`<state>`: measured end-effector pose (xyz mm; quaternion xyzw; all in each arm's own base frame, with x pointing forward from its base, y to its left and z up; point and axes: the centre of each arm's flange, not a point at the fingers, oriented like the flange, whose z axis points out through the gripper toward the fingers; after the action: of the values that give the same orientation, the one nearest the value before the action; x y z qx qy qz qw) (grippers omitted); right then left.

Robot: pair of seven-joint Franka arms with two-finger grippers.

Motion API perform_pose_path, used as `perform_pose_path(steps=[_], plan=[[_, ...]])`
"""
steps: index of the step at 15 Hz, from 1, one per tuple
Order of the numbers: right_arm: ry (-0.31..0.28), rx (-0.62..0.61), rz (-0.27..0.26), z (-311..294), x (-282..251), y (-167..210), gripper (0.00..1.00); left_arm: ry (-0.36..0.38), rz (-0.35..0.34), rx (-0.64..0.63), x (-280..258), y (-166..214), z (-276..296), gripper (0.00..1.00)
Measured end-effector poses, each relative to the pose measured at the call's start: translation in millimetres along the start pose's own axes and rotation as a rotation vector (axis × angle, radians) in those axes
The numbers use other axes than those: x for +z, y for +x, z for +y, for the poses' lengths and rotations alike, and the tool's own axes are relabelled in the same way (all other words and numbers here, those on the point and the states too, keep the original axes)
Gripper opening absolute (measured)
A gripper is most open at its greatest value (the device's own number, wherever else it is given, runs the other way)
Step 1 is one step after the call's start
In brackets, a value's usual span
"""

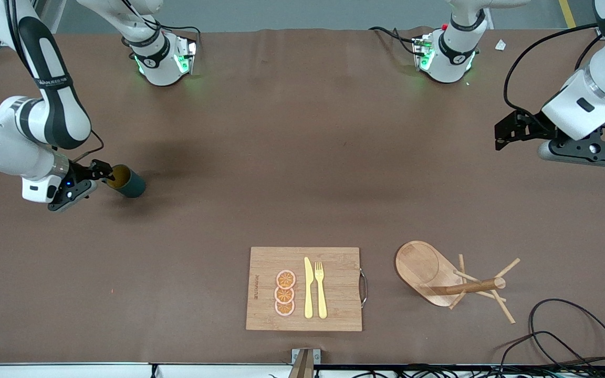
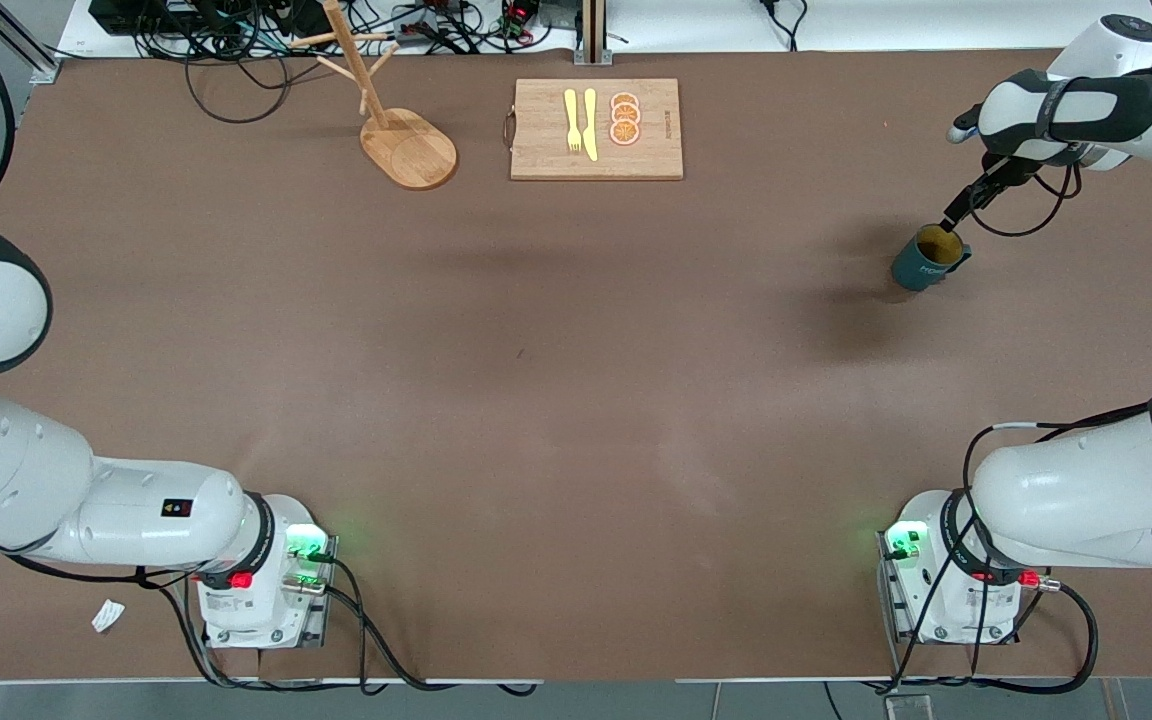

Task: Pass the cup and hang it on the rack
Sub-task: 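Lower the right gripper and grasp the teal mug rim, then carry the mug to mid-table with the right gripper while the left gripper approaches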

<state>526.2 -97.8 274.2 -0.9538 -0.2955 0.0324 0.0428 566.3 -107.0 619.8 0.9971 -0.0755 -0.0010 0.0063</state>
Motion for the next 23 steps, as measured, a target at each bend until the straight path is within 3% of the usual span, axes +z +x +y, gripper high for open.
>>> perform_pose_path(steps=[5,9,10,13,18,23], plan=[[0.011,0.004,-0.011,1,27,-1,0.87,0.0,0.008,-0.002,-1,1,0,1.0],[0.018,0.004,-0.019,1,37,-1,0.52,0.0,0.009,-0.016,-1,1,0,1.0],[0.018,0.003,-0.019,1,37,-1,0.37,0.0,0.01,-0.027,-1,1,0,1.0],[0.02,-0.006,-0.019,1,37,-1,0.07,-0.001,0.01,-0.057,-1,1,0,1.0],[0.047,0.053,-0.037,-4,29,6,0.04,-0.001,0.01,-0.102,-1,1,-3,1.0],[0.044,0.224,-0.034,-82,-17,73,0.04,-0.001,0.02,-0.107,-2,2,-5,1.0]])
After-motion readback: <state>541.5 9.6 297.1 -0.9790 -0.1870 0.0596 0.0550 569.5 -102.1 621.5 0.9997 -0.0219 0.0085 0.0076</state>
